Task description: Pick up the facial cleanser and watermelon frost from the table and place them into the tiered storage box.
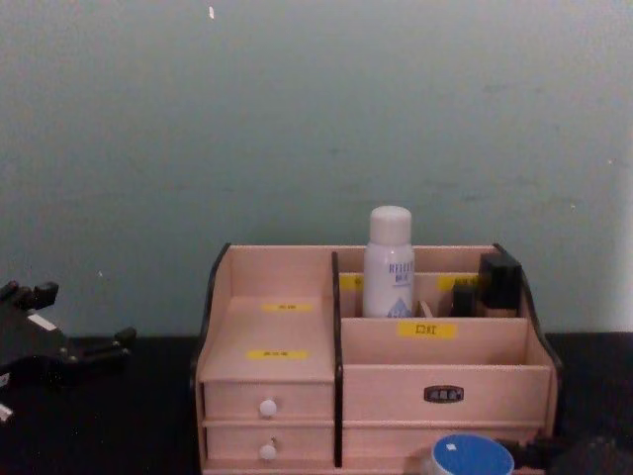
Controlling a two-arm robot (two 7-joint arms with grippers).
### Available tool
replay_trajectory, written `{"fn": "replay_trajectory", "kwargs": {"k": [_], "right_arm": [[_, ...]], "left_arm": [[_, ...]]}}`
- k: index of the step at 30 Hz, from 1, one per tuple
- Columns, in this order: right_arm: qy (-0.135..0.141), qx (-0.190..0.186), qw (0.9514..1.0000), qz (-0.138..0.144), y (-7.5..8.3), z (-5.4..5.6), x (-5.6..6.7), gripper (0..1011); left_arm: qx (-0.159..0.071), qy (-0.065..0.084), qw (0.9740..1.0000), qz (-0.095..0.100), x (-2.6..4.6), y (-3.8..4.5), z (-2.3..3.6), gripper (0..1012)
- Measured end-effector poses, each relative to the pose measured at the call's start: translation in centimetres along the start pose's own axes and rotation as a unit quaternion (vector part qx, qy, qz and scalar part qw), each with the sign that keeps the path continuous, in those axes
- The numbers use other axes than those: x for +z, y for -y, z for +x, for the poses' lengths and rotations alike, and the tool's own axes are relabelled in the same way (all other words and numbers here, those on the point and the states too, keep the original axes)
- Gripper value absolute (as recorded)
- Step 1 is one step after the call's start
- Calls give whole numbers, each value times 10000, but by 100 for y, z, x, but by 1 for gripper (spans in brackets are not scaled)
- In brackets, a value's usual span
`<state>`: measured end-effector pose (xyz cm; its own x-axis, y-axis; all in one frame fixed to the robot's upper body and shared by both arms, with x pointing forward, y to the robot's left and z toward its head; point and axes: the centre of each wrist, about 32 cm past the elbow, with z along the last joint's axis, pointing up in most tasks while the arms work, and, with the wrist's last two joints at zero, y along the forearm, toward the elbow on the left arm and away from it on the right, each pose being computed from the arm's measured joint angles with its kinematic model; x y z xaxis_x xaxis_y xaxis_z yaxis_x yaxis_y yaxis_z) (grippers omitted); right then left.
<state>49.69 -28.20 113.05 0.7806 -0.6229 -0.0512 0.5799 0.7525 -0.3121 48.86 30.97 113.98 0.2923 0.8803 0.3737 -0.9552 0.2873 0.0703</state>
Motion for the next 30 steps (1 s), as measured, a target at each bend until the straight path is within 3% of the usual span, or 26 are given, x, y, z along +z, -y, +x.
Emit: {"fn": "replay_trajectory", "kwargs": {"k": [15,30], "right_arm": [[63,146,9996,235,65,-4,39,703],[285,408,9980,390,154,-21,175,703]], "left_arm": [[0,0,10000,0,0,0,0,1001],[0,0,10000,0,0,0,0,1001]]}}
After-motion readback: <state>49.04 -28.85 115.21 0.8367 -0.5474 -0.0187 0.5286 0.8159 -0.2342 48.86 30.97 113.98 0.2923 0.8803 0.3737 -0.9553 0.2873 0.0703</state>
